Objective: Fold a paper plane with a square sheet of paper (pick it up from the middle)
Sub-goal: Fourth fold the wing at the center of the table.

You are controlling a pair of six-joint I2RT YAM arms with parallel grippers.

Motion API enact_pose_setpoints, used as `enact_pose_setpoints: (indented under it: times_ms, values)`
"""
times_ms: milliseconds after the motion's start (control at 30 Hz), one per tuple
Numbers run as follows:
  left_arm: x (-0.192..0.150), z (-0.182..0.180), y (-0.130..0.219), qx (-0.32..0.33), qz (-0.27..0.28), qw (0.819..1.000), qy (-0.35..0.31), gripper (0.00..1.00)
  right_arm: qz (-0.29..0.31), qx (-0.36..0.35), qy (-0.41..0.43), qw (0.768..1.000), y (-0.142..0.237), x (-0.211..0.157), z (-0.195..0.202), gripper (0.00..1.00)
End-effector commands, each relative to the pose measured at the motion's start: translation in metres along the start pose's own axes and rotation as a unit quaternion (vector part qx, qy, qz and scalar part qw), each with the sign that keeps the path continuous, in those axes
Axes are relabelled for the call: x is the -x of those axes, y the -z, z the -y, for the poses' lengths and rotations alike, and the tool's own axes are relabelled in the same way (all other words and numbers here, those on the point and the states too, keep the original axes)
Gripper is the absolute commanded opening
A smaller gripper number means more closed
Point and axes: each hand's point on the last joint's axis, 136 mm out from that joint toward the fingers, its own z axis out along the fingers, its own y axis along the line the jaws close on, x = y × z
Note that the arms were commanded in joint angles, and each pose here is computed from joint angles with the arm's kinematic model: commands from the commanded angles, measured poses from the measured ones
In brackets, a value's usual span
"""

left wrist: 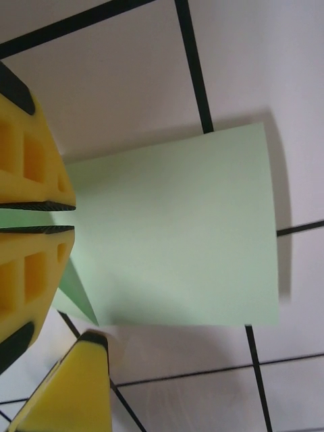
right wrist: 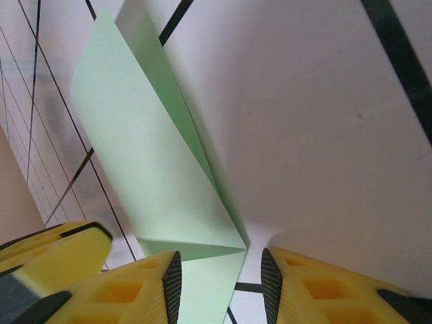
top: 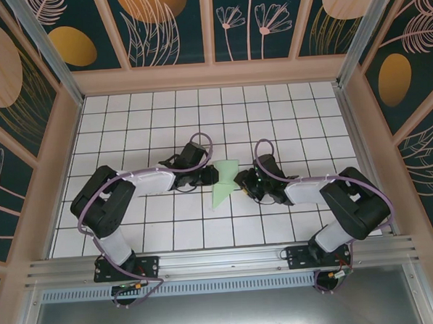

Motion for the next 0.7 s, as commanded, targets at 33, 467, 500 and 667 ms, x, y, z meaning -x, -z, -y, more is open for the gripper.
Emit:
enact_pose_setpoints:
  times_ms: [33, 467, 500, 667]
  values:
    - [-0.006, -0.015, -0.011, 0.027, -0.016, 1.0, -0.002, 0.17, -0.006, 0.017, 0.004, 1.0, -0.002, 0.001, -0.009, 0.4]
    - [-0.017, -0.021, -0.012, 0.027, -0.025, 0.999, 0.004, 0.15, -0.015, 0.031, -0.004, 0.999, -0.009, 0.001, -0.018, 0.4]
    - [-0.016, -0.02, -0.012, 0.025, -0.025, 0.999, 0.004, 0.15, -0.016, 0.034, -0.003, 0.999, -0.01, 0.001, -0.019, 0.4]
    - [-0.016, -0.019, -0.012, 0.021, -0.025, 0.999, 0.004, 0.15, -0.02, 0.05, -0.005, 0.999, -0.012, 0.0, -0.025, 0.4]
